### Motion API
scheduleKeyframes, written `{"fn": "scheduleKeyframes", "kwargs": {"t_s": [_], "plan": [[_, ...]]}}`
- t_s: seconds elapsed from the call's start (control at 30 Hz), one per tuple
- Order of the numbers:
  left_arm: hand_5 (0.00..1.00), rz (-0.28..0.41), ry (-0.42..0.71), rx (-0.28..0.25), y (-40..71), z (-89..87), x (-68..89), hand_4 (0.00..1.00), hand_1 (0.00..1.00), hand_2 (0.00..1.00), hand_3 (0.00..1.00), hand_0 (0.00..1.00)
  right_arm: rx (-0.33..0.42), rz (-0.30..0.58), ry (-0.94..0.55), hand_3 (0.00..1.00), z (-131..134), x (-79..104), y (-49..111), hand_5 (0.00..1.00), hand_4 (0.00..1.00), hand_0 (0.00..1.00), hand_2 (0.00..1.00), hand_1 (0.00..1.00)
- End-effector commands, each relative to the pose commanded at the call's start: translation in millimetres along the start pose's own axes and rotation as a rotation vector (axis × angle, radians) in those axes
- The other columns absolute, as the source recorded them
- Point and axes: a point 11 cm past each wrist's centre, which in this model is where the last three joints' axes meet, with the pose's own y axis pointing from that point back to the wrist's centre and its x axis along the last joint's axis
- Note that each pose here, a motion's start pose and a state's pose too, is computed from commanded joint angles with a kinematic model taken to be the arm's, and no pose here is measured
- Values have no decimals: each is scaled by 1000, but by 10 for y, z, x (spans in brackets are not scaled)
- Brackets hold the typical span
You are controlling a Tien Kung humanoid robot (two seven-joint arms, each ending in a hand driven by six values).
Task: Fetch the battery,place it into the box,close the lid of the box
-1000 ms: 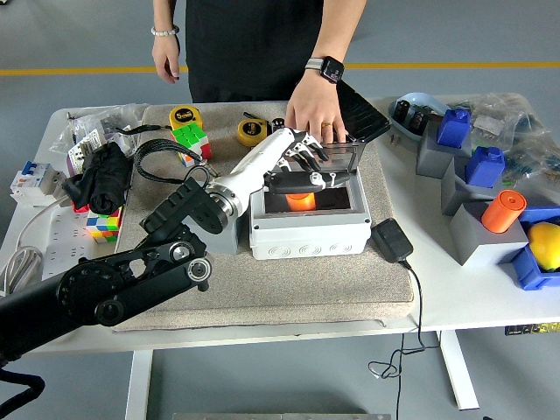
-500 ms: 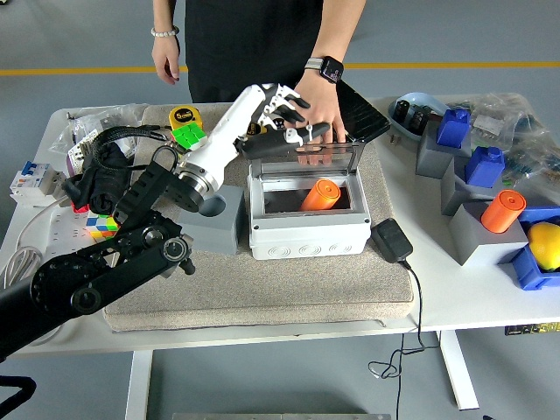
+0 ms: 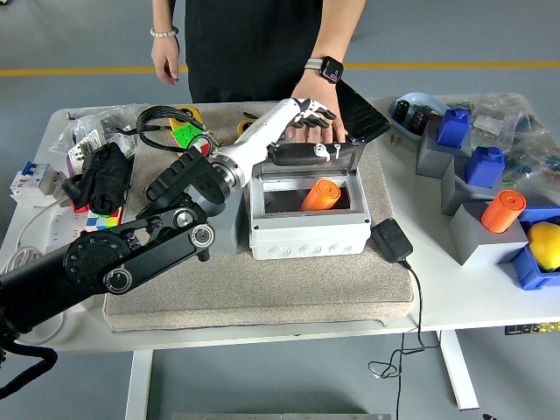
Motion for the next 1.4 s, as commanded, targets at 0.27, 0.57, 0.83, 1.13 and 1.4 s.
{"fn": "scheduleKeyframes", "kwargs": {"t_s": [0.27, 0.57, 0.83, 1.13, 1.4], "plan": [[668, -24, -20, 13, 97, -29, -55, 998, 645, 678, 683, 557, -6, 2, -3, 584, 33, 15, 0, 482, 949, 577, 666, 642], [699, -93, 16, 34, 342, -94, -211, 998, 552, 620, 653, 298, -5, 0, -3, 584, 32, 2, 0, 482, 949, 576, 665, 642], [724, -129, 53, 38, 433, -57, -278, 998, 530, 614, 644, 282, -8, 0, -4, 585, 44, 5, 0, 482, 949, 575, 666, 641], [726, -137, 69, 38, 417, -40, -304, 998, 530, 614, 645, 280, -6, 0, -7, 585, 41, -1, 0, 481, 949, 576, 666, 641], [729, -169, 85, 59, 424, -79, -398, 998, 533, 615, 646, 279, -8, 1, -3, 585, 46, 2, 0, 481, 949, 577, 666, 641]]}}
